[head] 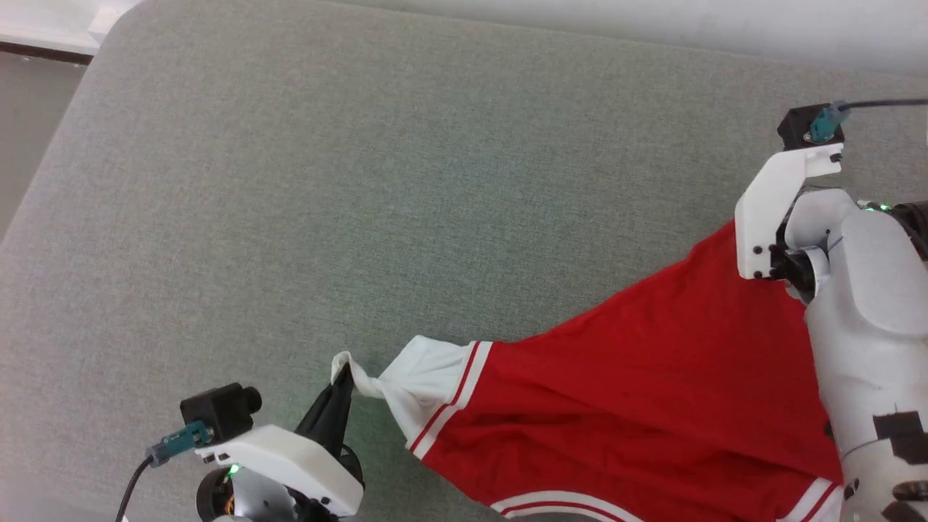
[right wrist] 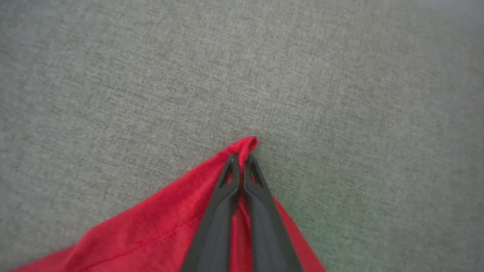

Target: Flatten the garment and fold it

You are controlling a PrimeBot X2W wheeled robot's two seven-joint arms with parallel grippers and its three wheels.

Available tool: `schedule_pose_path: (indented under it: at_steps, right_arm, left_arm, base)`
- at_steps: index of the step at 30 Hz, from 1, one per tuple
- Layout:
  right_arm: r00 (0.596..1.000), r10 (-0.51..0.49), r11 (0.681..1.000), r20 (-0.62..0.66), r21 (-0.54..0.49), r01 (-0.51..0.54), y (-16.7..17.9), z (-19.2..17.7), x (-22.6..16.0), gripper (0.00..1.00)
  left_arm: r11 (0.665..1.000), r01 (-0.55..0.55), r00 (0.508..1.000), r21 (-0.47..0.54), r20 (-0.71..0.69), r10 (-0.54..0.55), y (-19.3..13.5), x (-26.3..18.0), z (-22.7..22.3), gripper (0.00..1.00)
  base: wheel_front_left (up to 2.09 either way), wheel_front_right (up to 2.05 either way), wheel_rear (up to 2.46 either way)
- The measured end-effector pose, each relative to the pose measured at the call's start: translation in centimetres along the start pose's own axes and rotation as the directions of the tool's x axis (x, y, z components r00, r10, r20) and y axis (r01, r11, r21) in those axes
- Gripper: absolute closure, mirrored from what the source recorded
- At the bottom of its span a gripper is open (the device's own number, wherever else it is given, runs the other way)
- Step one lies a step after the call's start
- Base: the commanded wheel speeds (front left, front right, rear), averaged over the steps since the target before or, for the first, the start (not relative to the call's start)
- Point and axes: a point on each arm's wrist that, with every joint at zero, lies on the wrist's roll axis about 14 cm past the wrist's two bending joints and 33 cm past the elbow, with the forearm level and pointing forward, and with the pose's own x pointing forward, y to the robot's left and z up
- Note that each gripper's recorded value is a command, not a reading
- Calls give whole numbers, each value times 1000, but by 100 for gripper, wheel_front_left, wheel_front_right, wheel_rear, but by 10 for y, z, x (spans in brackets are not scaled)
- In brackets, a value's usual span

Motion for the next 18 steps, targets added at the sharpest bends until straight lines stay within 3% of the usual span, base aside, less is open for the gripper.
schedule_pose_path:
  at_steps: [6, 13, 18]
  right_arm:
    - [966, 1, 991, 258, 130, -36, -2, 10, -18, 100]
    - [827, -45, 974, 560, 209, -89, -8, 20, -71, 100]
    - [768, -119, 959, 629, 274, -77, -29, -8, -113, 100]
  left_arm:
    - [1000, 26, 999, 3, 25, -26, -6, -2, 7, 100]
    - [998, 60, 995, 25, 73, -61, -14, -7, 22, 100]
    - [994, 106, 985, 41, 129, -111, -28, -8, 39, 100]
  base:
    - [0, 0, 0]
    - [0, 0, 0]
    - [0, 0, 0]
